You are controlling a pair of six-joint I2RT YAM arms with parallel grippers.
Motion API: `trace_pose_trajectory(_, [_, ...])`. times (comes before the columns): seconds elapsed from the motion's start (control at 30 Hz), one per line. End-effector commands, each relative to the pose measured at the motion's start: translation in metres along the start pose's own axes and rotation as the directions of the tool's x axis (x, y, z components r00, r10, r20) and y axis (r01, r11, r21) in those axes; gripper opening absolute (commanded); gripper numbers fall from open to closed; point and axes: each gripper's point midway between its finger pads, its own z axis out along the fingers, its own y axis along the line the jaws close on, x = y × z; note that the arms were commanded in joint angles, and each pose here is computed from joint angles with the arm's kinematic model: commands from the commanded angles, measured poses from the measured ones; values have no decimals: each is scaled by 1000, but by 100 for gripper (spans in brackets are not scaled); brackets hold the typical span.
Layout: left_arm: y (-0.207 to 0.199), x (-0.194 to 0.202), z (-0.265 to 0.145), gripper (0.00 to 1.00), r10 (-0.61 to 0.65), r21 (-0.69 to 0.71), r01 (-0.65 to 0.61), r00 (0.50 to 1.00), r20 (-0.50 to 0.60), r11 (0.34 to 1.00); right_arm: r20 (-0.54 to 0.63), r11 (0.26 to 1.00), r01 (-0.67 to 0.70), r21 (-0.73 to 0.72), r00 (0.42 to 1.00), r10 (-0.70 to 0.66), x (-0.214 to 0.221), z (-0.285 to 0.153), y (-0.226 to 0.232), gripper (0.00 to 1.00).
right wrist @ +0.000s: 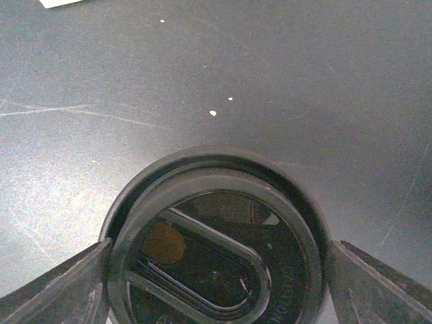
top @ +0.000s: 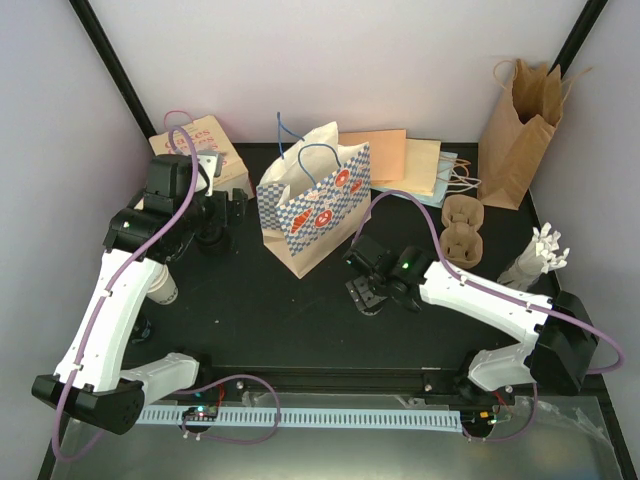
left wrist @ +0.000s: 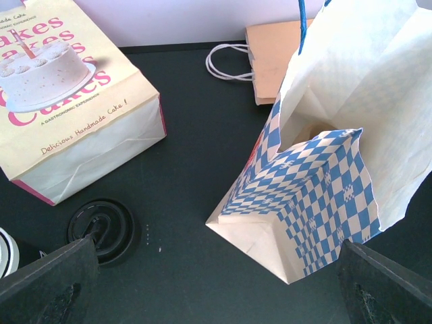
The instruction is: Pack the takeout coffee
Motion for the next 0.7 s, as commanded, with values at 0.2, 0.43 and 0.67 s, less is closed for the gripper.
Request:
trace_pose_trajectory(0.2, [0, -3, -5, 99, 29, 7, -29, 999, 13, 1000, -33, 1000, 20, 21, 999, -19, 4, 0, -4, 92])
trace_pose_trajectory(0.43, [-1, -3, -4, 99, 33, 10, -33, 999, 12, 999, -42, 999, 25, 23, 999, -24, 3, 2, -3, 94])
trace_pose_trajectory(0.67, [0, -1, -4, 99, 34, 6, -34, 999, 9, 999, -24, 999, 18, 44, 1000, -17, 0, -4, -8, 94])
